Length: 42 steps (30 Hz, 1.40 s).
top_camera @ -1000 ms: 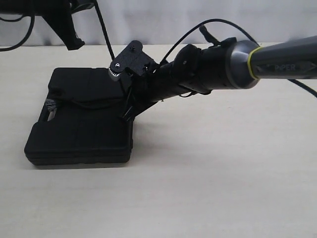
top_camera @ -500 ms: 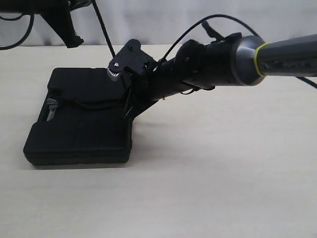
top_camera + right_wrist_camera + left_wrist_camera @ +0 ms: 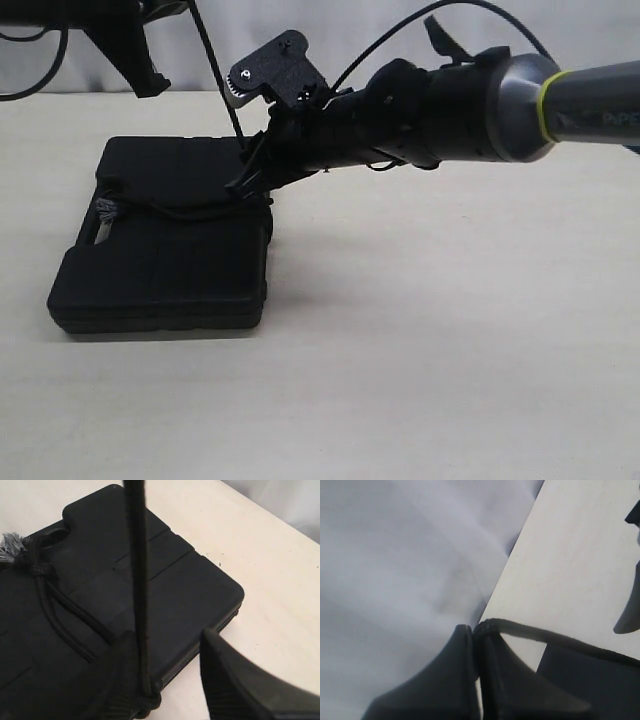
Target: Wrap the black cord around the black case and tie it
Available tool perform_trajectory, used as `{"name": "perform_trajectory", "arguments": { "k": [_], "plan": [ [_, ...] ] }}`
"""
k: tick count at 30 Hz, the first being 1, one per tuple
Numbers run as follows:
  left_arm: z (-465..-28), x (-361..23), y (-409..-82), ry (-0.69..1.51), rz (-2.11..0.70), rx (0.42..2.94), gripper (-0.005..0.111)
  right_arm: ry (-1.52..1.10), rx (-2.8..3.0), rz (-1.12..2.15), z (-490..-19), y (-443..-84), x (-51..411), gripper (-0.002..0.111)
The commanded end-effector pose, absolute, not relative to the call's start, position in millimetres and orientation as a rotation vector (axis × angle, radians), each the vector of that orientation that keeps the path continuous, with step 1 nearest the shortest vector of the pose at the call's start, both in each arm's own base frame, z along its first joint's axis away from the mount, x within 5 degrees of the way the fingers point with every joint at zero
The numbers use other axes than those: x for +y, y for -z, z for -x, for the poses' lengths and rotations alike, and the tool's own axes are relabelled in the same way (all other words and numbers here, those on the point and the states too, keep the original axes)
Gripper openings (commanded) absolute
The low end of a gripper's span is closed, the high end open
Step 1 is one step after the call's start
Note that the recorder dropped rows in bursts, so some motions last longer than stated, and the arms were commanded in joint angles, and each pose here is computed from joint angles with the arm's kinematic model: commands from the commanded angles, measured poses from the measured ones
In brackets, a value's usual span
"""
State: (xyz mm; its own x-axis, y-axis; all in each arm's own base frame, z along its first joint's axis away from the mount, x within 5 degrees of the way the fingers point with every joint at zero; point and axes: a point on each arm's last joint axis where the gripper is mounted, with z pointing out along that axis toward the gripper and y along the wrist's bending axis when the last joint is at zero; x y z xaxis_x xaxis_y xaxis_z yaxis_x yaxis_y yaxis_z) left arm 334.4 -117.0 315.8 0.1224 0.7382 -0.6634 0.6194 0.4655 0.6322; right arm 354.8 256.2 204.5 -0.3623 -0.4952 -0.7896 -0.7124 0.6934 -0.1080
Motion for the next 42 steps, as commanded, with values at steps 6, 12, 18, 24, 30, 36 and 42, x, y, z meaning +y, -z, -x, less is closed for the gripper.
{"name": "perform_trajectory", "arguments": {
  "k": [6, 12, 18, 24, 30, 36, 42],
  "plan": [
    [-332, -116, -322, -0.124, -1.182, 1.565, 0.0, -0.361, 2.013, 0.901, -349, -228, 254, 0.063],
    [-332, -116, -322, -0.128, -1.179, 1.566, 0.0, -0.394, 2.015, 0.852, -346, -239, 253, 0.063],
    [-331, -117, -322, -0.112, -1.19, 1.563, 0.0, -0.376, 2.048, 0.755, -357, -216, 255, 0.063],
    [-331, -117, -322, -0.112, -1.19, 1.563, 0.0, -0.378, 2.04, 0.718, -355, -211, 264, 0.054],
    [-331, -117, -322, -0.105, -1.194, 1.562, 0.0, -0.345, 2.044, 0.735, -355, -194, 271, 0.034],
    [-331, -117, -322, -0.105, -1.194, 1.562, 0.0, -0.315, 2.025, 0.769, -356, -193, 271, 0.012],
    [-331, -118, -322, -0.102, -1.197, 1.561, 0.0, -0.307, 2.019, 0.787, -356, -193, 271, 0.004]
  ]
}}
